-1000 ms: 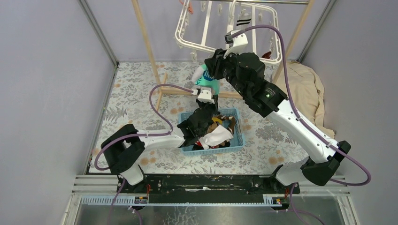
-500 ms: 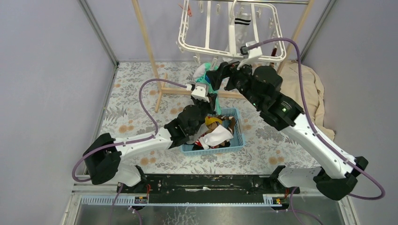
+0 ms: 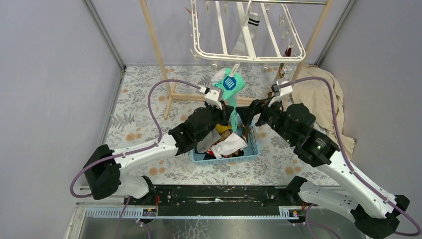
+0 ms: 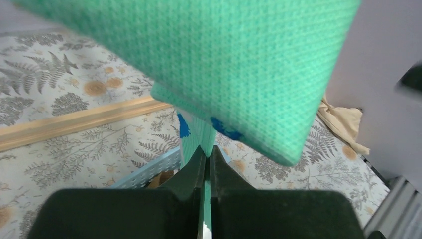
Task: Remove the socks clipped to the hanger
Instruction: Remove the sock from the hanger.
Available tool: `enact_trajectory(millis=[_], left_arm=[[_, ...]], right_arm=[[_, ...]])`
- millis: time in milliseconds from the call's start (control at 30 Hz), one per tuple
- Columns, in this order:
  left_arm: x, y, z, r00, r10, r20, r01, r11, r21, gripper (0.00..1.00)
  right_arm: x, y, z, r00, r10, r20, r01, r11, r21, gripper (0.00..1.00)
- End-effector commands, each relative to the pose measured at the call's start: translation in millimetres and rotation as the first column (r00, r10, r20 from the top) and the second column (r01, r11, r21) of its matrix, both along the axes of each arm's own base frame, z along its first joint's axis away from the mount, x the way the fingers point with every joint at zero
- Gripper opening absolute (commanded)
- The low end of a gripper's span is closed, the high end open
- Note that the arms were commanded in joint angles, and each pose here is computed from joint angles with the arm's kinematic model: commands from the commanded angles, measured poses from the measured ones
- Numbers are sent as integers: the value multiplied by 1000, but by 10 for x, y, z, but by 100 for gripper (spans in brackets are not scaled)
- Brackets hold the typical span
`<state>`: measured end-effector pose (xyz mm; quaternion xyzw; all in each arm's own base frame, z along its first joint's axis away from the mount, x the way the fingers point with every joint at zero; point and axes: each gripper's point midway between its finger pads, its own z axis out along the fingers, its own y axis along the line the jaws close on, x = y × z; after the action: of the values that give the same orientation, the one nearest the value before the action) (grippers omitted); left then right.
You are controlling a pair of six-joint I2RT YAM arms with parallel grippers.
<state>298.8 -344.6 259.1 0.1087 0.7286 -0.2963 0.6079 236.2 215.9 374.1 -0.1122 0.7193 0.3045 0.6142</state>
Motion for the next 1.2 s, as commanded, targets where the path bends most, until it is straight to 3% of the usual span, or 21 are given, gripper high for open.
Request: enact_trajectory(millis=[0, 300, 733, 1167], left_arm=[[-54, -36, 209, 994, -90, -53, 84, 991, -109, 0], [-126, -121, 325, 976, -196, -99, 175, 966, -190, 0], [-171, 0, 238, 917, -363, -163, 294, 894, -339, 0], [-266, -54, 184, 848, -499, -178, 389, 815, -430, 0]], right_arm=[[-105, 32, -396, 997, 43, -65, -46, 998, -35, 86], [-72, -10, -903, 994, 15, -106, -27, 993, -112, 86], [-29, -57, -662, 1000, -2, 2, 2, 998, -64, 87], [-121, -290, -887, 996, -75, -52, 72, 996, -53, 85]])
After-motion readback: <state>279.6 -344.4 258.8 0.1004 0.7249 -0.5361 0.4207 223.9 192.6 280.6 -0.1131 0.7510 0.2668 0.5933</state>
